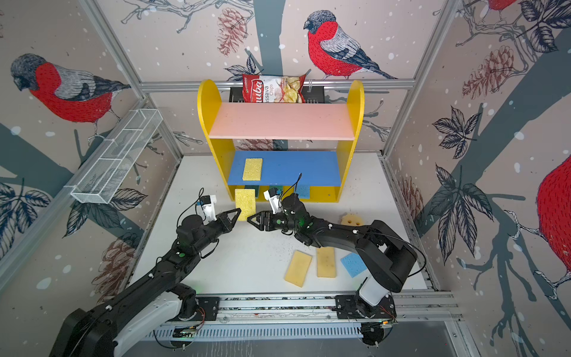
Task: Arrange cleaning sponges on a shelf
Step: Pick up the cleaning sponge from the bottom-center of the table.
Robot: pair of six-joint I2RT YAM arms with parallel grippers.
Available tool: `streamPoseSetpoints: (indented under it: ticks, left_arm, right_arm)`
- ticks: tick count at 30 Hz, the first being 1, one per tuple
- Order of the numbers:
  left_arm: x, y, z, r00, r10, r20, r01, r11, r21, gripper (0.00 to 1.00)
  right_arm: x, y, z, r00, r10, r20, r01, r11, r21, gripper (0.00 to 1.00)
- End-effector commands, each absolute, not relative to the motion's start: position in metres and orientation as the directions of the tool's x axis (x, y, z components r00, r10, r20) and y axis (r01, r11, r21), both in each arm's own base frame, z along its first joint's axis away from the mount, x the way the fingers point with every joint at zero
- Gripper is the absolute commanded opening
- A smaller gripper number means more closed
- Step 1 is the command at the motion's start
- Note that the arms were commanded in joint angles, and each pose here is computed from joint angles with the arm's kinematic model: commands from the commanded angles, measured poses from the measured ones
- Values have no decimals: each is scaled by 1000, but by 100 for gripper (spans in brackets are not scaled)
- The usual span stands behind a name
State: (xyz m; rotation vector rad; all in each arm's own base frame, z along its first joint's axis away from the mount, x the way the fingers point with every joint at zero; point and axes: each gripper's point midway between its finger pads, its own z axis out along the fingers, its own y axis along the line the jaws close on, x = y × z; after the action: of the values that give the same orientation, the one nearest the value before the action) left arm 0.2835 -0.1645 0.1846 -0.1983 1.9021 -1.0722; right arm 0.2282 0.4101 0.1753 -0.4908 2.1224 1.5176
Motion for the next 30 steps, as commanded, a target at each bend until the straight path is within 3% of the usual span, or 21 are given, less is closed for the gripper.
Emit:
streamPoseSetpoints:
  ticks: [1,13,15,19,22,25,30]
  left_arm:
    - [284,-167,201,-537,-533,-654,326,583,-744,0]
    - [281,-165,207,-524,-548,-652,335,571,-750,0]
    - [282,-164,207,-521,-548,-654,332,576,-747,0]
    - [283,-163,204,-523,-545,-655,322,586,-744,0]
    - [283,-163,202,-525,-540,-658,319,592,-740,2]
    - [282,-162,206,-512,-537,-670,331,597,-731,34]
    - [284,-153,209,-484,-537,-690,304,637,-709,70]
  right_arm:
    - [228,416,192,-815,23,-579,-555,254,792,58]
    - [241,424,197,-823,56,-565,-538,237,809,58]
    - [242,424,195,-825,53,-563,-536,241,809,50]
    - [242,423,196,-826,57,-560,-533,243,810,21]
    - [245,419,197,-821,67,-567,-534,262,804,6]
    - [251,413,200,-810,77,-581,-540,285,792,1]
    - [273,392,205,-771,92,-630,-556,387,736,0]
